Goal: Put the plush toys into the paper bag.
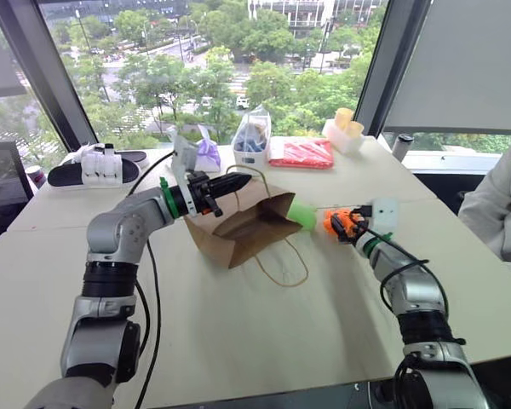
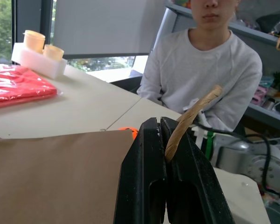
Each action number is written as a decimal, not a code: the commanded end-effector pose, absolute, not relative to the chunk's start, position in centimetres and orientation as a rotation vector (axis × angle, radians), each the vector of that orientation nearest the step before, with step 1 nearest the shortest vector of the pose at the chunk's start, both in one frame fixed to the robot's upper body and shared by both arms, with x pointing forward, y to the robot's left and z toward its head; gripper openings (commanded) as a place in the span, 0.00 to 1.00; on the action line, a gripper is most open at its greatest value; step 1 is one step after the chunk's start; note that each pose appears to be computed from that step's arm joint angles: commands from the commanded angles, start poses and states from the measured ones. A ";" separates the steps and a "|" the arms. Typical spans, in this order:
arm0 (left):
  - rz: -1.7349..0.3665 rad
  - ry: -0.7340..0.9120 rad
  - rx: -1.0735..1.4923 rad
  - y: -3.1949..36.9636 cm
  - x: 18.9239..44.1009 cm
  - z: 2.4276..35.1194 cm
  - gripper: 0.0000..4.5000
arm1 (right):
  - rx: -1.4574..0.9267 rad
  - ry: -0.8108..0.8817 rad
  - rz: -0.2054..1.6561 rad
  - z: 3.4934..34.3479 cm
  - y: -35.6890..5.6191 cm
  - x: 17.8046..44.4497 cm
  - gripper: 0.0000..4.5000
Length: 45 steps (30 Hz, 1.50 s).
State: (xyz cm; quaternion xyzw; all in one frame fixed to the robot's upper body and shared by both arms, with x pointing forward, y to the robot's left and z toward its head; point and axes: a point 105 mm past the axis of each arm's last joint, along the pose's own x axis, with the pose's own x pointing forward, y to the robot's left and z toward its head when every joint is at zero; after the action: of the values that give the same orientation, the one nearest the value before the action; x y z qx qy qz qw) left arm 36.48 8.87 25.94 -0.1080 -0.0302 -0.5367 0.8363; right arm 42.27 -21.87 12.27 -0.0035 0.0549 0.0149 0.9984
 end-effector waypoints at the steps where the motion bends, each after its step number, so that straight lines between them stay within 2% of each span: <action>1: -1.147 -0.114 -0.222 8.9 35.8 27.1 0.00 | 0.000 0.086 -0.006 13.2 -21.9 43.8 0.99; 6: -1.125 -0.118 -0.228 9.0 36.0 27.0 0.00 | 0.103 0.211 -0.067 10.7 -21.8 45.0 0.99; 7: -1.121 -0.120 -0.230 9.1 36.1 27.0 0.00 | 0.106 0.216 -0.074 10.4 -21.7 45.1 0.94; 9: -1.116 -0.124 -0.231 9.1 36.1 27.0 0.00 | 0.084 0.235 -0.075 9.9 -21.6 45.2 0.80; 11: -1.112 -0.126 -0.233 9.2 36.1 27.0 0.00 | 0.084 0.229 -0.072 10.0 -21.5 45.3 0.61; 12: -1.111 -0.126 -0.233 9.2 36.1 27.0 0.00 | 0.084 0.223 -0.073 10.1 -21.5 45.4 0.48; 16: -1.109 -0.128 -0.235 9.2 36.1 26.9 0.00 | 0.064 0.204 -0.066 10.4 -21.7 45.4 0.07; 18: -1.108 -0.129 -0.237 9.2 36.1 26.9 0.00 | 0.049 0.172 -0.050 11.0 -21.7 45.5 0.00; 22: -1.107 -0.133 -0.240 9.2 36.2 27.0 0.00 | -0.140 -0.055 0.041 16.0 -21.6 44.4 0.00; 26: -1.115 -0.146 -0.248 8.9 36.4 27.3 0.00 | -0.115 -0.170 0.298 20.2 -19.2 39.6 0.00; 29: -1.114 -0.148 -0.253 8.8 36.5 27.4 0.00 | -0.114 -0.139 0.568 20.8 -15.9 35.0 0.00; 32: -1.115 -0.142 -0.260 8.8 36.6 27.2 0.00 | -0.053 -0.080 0.686 20.5 -14.3 32.7 0.00; 38: -1.128 -0.152 -0.276 8.5 36.5 27.8 0.00 | 0.001 -0.015 0.776 19.0 -10.7 32.9 0.00; 45: -1.147 -0.167 -0.290 8.3 35.9 28.5 0.00 | -0.044 0.040 0.795 17.1 -7.3 36.2 0.00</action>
State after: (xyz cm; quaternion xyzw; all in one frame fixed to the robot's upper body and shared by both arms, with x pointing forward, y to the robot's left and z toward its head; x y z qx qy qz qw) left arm 36.64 8.28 26.40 -0.1395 -0.0448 -0.5310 0.8346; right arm 35.27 -7.60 16.91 -0.0019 0.0300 0.3952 0.9181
